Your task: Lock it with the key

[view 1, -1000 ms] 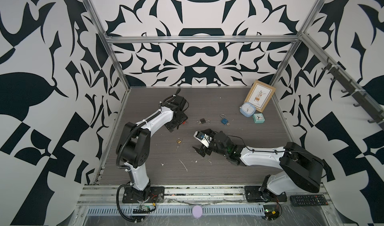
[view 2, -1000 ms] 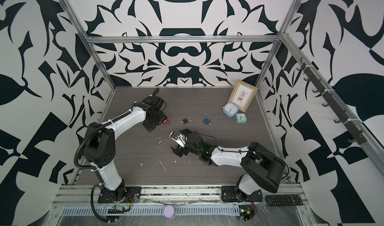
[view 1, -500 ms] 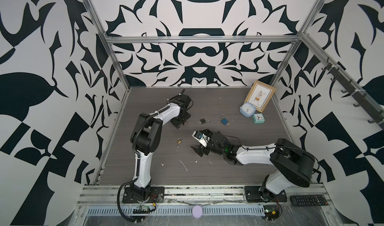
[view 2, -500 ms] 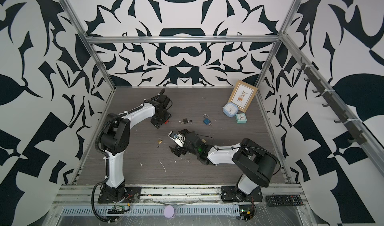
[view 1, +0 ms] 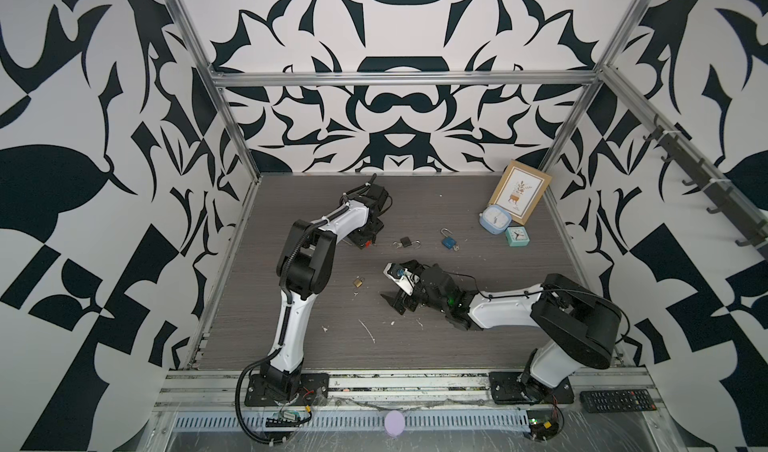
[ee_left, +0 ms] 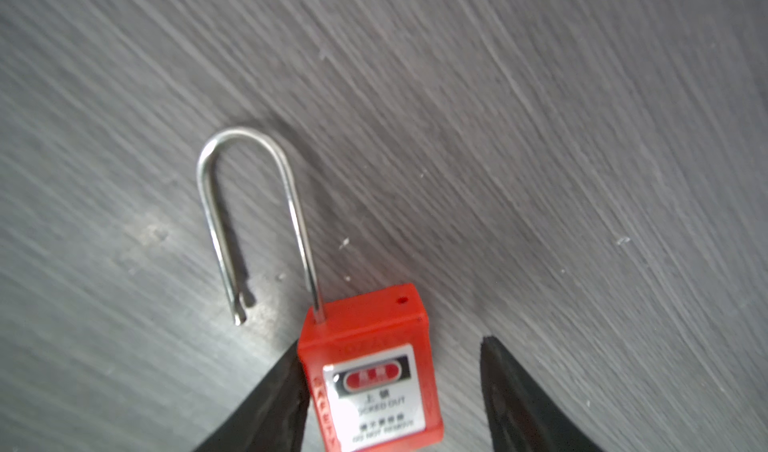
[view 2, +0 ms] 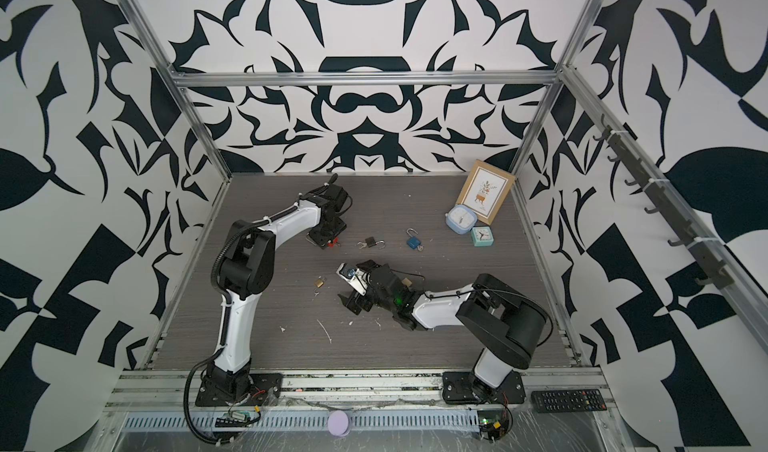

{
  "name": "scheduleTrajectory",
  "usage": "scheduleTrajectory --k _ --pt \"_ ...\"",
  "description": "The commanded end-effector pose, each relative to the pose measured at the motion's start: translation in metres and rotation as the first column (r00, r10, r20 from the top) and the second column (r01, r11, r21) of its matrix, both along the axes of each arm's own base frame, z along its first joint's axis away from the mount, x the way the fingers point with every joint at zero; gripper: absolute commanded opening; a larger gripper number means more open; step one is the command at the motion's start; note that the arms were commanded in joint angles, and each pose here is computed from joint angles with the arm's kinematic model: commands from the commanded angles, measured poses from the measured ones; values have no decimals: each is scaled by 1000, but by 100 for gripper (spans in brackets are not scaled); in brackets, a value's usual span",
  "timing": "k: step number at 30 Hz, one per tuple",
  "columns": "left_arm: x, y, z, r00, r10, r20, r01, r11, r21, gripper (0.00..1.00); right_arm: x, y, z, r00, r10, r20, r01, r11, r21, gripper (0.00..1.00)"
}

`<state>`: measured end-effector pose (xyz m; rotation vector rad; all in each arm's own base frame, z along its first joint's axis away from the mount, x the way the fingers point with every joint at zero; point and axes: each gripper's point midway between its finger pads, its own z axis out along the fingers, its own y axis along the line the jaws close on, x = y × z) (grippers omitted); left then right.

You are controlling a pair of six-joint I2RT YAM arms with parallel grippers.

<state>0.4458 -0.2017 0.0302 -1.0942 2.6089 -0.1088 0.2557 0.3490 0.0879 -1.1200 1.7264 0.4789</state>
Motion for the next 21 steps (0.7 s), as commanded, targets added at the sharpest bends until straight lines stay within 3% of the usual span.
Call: scheduleTrajectory --k 1,16,21 --pt "-18 13 -13 996 27 -90 -19 995 96 64 1 5 12 1000 3 20 -4 998 55 100" --pt "-34 1 -17 991 -4 -136 20 993 119 55 3 -3 26 998 -32 49 29 998 64 100" --pt "-22 -1 -12 992 -95 -87 105 986 131 52 3 -12 38 996 -67 52 63 996 67 99"
